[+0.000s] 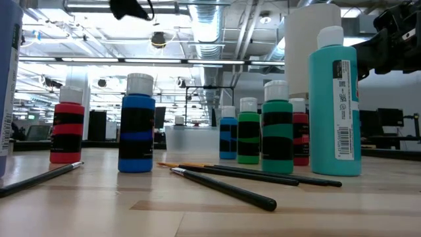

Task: Pick & Place Paint Supplies
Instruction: Put the large blue paint bottle into the transparent bin

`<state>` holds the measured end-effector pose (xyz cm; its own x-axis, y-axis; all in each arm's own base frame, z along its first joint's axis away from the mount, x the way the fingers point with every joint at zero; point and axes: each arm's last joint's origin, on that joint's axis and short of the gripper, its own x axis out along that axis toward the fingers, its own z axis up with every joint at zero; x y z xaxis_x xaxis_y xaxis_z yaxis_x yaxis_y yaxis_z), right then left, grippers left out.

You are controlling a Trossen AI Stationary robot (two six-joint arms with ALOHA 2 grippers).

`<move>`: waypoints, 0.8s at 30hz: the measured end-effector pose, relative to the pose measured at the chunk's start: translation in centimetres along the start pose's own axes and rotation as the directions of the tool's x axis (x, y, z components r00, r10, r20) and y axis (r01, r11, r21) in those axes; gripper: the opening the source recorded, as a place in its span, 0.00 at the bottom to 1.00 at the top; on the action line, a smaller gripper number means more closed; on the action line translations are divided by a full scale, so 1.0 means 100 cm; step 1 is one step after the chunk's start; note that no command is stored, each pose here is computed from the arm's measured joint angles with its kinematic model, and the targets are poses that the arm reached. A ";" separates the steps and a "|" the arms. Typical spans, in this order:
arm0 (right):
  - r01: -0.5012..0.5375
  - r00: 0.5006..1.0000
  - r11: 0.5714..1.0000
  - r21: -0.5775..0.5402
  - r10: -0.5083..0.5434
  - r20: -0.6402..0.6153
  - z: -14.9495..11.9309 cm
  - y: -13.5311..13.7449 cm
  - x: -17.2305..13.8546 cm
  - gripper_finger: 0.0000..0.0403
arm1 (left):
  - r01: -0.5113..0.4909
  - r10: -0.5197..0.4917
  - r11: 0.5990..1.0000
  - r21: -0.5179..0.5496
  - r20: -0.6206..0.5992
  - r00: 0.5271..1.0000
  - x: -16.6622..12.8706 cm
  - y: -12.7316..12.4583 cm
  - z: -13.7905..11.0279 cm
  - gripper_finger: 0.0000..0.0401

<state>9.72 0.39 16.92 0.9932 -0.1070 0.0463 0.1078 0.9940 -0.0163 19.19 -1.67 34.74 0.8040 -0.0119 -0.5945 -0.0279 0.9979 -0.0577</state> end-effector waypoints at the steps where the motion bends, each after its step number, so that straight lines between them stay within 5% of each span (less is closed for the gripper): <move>1: 0.000 1.000 1.000 0.000 0.000 0.000 0.000 0.000 0.000 0.13 | 0.043 -0.043 0.999 0.019 -0.009 0.999 0.000 -0.010 -0.004 0.65; 11: 0.000 1.000 1.000 0.000 0.000 0.000 0.000 0.000 0.000 0.13 | 0.217 -0.221 0.966 0.139 0.017 0.975 0.021 -0.090 -0.061 0.65; 24: 0.000 1.000 1.000 0.000 0.000 0.000 0.000 0.000 0.000 0.13 | 0.348 -0.370 0.925 0.150 0.156 0.916 0.034 -0.117 -0.105 0.65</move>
<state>9.72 0.39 16.92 0.9932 -0.1067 0.0461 0.1076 0.9941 -0.0163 16.02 -14.04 24.98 0.8393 -0.3706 -0.3978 0.3437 0.9286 -0.1399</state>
